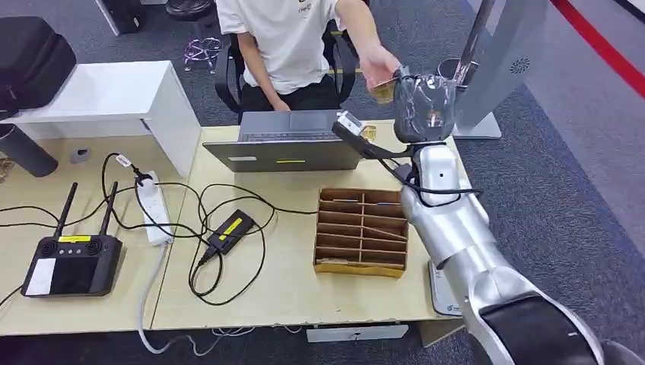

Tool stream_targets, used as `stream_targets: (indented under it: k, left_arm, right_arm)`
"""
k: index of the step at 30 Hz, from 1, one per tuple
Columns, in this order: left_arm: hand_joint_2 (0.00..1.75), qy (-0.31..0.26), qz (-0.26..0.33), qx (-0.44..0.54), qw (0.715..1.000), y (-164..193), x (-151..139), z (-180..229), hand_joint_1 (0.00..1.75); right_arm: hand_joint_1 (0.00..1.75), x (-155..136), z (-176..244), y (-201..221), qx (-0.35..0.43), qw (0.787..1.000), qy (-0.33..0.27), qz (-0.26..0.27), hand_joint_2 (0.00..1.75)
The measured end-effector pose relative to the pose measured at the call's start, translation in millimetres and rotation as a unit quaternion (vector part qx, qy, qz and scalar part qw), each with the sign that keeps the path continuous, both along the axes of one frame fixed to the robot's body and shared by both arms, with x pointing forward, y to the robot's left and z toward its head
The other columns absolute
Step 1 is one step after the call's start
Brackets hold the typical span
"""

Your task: Pass the card to the sensor for recognition and then transmit it.

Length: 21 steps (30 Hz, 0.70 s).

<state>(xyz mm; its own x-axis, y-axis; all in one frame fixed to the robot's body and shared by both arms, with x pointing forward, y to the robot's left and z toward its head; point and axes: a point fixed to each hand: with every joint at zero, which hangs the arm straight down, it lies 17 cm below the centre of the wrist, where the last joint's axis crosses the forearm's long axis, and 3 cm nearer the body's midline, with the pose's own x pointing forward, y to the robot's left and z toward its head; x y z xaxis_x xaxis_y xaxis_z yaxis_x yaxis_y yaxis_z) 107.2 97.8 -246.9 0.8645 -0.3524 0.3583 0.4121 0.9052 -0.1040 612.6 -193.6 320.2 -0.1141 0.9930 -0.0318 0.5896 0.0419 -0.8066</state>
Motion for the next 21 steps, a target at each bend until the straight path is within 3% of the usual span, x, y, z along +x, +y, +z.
stream_targets:
  k: [1, 2, 21]
  left_arm:
    - [1.75, 0.0, 0.0, 0.0, 1.0, 0.0, 0.1, 0.0, 0.0]
    - [1.75, 0.0, 0.0, 0.0, 1.0, 0.0, 0.0, 0.0, 0.0]
    - [1.75, 0.006, 0.002, -0.004, 1.0, -1.3, 0.0, 0.4, 0.0]
  right_arm:
    - [1.75, 0.3, -2.6, 0.9, 0.0, 1.0, 0.003, 0.0, 1.75]
    - [0.0, 0.5, -4.1, 1.0, -0.001, 1.0, 0.005, 0.0, 1.75]
    - [0.0, 3.5, -19.8, -5.3, 0.005, 1.0, 0.026, -0.009, 1.75]
